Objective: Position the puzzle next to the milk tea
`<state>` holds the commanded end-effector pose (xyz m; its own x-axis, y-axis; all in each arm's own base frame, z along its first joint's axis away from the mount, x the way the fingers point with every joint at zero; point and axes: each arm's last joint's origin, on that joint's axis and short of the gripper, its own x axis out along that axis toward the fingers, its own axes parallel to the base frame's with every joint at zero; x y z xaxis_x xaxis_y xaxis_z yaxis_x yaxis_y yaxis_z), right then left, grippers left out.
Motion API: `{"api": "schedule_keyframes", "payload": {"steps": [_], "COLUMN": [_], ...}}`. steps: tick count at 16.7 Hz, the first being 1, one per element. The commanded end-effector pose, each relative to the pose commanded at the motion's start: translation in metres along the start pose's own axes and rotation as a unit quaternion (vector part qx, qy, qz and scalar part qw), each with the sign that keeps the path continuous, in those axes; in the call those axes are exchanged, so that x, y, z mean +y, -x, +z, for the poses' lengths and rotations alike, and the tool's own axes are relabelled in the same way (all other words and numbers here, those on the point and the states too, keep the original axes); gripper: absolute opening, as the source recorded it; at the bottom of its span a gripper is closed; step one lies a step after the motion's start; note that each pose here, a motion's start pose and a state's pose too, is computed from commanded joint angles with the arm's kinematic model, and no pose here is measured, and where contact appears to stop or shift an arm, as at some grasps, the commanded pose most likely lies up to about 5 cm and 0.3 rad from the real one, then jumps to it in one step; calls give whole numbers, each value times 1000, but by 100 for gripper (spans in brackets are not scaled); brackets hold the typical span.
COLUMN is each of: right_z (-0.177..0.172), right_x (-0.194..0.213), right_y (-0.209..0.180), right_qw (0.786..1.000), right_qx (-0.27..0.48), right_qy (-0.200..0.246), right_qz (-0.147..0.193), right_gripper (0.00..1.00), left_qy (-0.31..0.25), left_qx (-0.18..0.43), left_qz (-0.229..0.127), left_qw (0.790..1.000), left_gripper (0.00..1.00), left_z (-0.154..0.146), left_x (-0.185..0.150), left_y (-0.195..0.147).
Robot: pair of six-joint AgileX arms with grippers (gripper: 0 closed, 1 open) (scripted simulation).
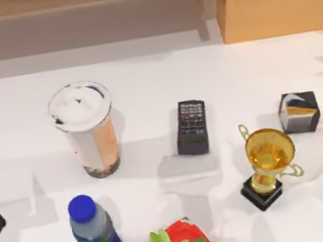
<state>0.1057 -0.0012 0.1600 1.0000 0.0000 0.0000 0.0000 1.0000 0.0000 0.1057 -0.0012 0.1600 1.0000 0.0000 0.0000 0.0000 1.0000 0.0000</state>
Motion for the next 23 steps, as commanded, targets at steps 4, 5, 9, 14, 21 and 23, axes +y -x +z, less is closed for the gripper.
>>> {"api": "schedule_keyframes", "payload": {"steps": [4,5,9,14,21,23], "right_z": [0,0,0,0,0,0], "right_x": [0,0,0,0,0,0], "right_y": [0,0,0,0,0,0], "right_qw": [1000,1000,1000,1000,1000,1000], "right_qx": [0,0,0,0,0,0], "right_qy": [0,0,0,0,0,0], "right_qz": [0,0,0,0,0,0], "right_gripper": [100,100,100,100,100,100], "left_qy": [0,0,3,5,3,2], "left_qx": [-1,-3,-12,-11,-2,-1], "left_qz": [-1,-1,-3,-6,-9,-9], "left_qw": [1000,1000,1000,1000,1000,1000], "left_gripper": [100,100,100,100,100,100], "left_z": [8,17,76,170,228,227], "left_x": [-1,-2,-8,-30,-110,-135], "left_y": [0,-1,-12,-72,-211,-242]}}
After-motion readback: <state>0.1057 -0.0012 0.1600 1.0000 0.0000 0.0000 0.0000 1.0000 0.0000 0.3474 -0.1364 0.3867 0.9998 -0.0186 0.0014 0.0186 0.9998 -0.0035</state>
